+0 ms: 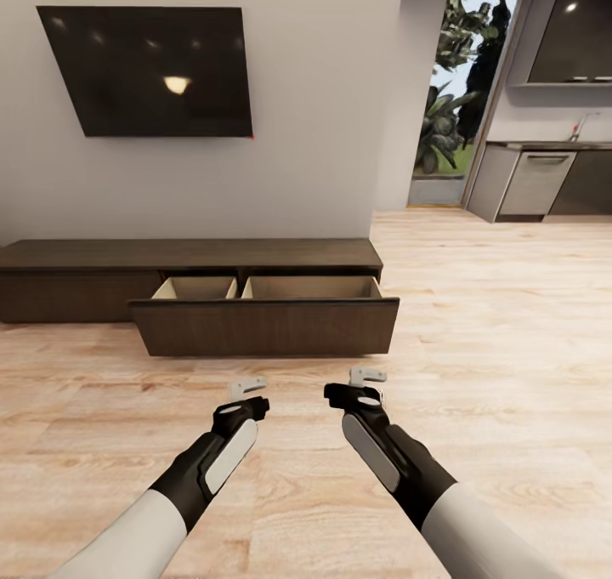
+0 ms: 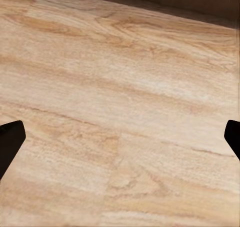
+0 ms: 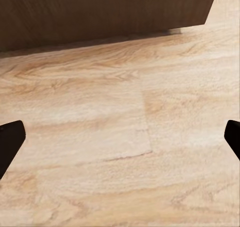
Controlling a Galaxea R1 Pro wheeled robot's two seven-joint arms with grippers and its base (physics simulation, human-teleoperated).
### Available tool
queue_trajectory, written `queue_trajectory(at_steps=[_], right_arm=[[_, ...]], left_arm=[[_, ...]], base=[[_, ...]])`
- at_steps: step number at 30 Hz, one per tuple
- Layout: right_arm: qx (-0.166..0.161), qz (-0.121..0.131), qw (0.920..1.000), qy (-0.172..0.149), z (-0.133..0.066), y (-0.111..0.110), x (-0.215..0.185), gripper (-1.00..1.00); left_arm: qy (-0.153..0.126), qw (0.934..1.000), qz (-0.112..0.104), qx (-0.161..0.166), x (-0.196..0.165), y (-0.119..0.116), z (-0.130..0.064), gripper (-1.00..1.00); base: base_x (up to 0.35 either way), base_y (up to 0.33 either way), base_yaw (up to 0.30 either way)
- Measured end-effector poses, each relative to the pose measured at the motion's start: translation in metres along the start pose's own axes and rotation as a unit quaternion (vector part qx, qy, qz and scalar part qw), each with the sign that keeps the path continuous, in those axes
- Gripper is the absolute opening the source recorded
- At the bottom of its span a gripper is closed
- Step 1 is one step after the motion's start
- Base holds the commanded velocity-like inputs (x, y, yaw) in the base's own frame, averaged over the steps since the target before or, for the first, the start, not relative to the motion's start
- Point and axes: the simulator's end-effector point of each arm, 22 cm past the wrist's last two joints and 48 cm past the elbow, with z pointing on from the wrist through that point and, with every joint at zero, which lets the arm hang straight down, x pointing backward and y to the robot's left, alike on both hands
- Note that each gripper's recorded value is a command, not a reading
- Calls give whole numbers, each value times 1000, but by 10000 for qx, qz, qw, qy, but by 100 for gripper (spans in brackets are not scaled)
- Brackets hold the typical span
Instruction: Place each of the two pumpkins and all three candles from the living room inside a cabinet in the living room (use any cabinet), then make sure every cabinet is closed, and position the cauldron so it is next to a table in the living room.
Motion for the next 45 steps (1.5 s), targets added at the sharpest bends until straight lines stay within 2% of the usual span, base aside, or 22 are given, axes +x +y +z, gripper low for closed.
queue_trajectory(at_steps=[4, 10, 16, 20, 23, 28, 32, 38, 45], right_arm=[[-146, -116, 9996, -214, 1, 11, 6, 100], [-170, -158, 9993, -304, 7, 11, 19, 100], [-115, -108, 9993, -337, 16, 4, 32, 100], [-40, -10, 9992, -393, 22, -11, 42, 100], [-32, -5, 9993, -365, 27, -15, 49, 100], [-303, -22, 9991, -279, 34, -6, 60, 100], [-367, -27, 9991, -204, 39, -4, 69, 100], [-363, 16, 9992, -143, 47, -6, 79, 100], [-344, 49, 9994, -47, 56, -8, 93, 100]], left_arm=[[-43, 10000, 53, 14, 6, 0, 4, 100], [-52, 9999, 101, 18, 19, 1, 11, 100], [-67, 9998, 137, -101, 26, 19, 23, 100], [3, 9998, 156, -140, 33, 24, 30, 100], [62, 9997, 163, -145, 39, 24, 34, 100], [139, 9997, 177, -121, 48, 22, 41, 100], [177, 9995, 193, 173, 53, 11, 46, 100], [242, 9992, 240, 208, 60, 27, 60, 100], [334, 9989, 244, 204, 70, 30, 69, 100]], base=[[5, 0, 0], [0, 0, 0], [0, 0, 0], [0, 0, 0], [0, 0, 0], [0, 0, 0], [0, 0, 0], [0, 0, 0], [0, 0, 0]])
